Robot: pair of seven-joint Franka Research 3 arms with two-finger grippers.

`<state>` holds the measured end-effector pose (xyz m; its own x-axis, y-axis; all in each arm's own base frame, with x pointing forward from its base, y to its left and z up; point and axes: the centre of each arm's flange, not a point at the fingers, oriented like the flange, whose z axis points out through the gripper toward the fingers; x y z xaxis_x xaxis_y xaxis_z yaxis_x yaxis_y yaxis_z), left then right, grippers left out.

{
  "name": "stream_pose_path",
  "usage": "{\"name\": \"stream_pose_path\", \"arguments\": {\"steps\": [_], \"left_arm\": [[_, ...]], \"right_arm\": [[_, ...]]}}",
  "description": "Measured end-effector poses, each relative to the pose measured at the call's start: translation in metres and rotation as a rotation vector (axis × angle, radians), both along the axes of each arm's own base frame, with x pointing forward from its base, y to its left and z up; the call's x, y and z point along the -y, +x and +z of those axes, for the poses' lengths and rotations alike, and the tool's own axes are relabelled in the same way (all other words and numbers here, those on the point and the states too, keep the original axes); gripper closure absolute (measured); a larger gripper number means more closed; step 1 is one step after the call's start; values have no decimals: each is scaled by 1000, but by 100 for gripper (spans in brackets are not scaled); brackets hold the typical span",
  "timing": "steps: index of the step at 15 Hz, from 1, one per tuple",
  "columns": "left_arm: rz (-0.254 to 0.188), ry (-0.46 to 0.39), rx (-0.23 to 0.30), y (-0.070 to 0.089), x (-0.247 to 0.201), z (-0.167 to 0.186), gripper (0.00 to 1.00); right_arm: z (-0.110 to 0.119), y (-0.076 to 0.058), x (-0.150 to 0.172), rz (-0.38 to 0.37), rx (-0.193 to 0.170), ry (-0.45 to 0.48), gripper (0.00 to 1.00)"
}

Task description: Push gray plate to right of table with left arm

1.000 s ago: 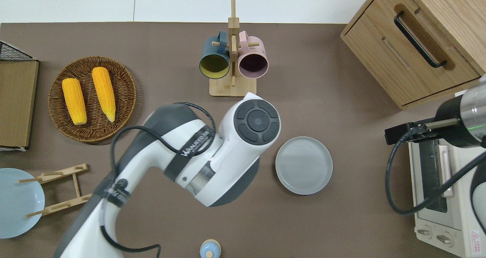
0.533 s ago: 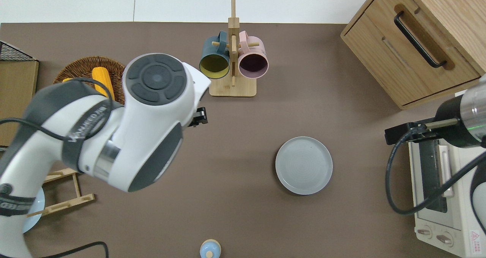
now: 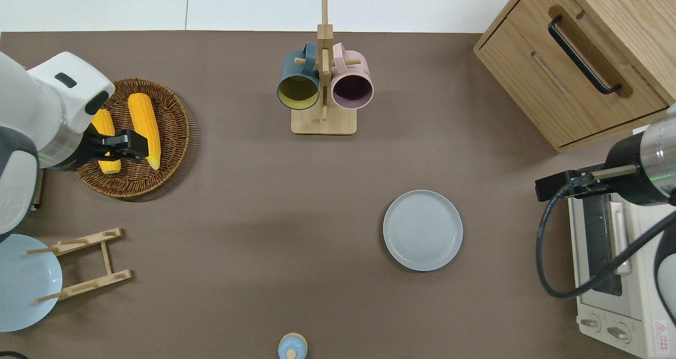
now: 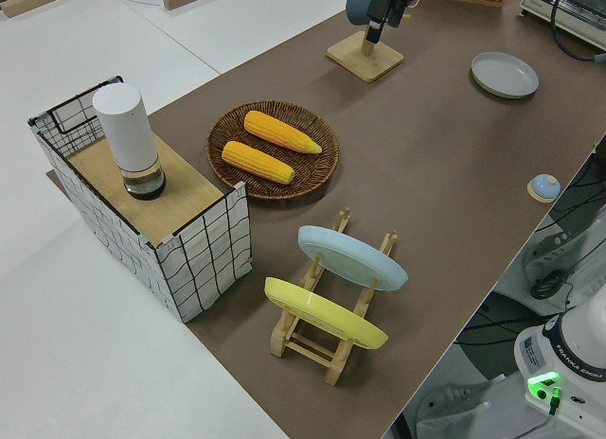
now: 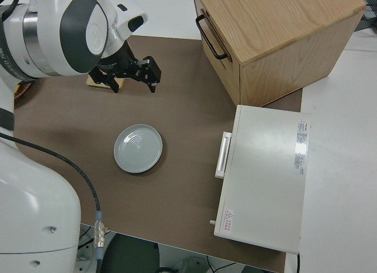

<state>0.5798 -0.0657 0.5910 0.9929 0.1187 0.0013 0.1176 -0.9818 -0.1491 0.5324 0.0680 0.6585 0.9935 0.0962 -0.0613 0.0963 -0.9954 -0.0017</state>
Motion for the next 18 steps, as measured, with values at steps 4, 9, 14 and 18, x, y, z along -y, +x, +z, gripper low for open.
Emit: {"name": "stream_pose_path", "arguments": {"steps": [4, 9, 14, 18], "left_arm": [[-28, -56, -28, -7, -17, 8, 1], [-102, -140, -39, -5, -47, 8, 0], [-123, -138, -30, -4, -42, 8, 0], [-127, -140, -31, -4, -44, 8, 0]], "right_arm": [[0, 0, 0, 0, 0, 0, 1], [0, 0, 0, 0, 0, 0, 1], [0, 0, 0, 0, 0, 0, 1], [0, 0, 0, 0, 0, 0, 1]]}}
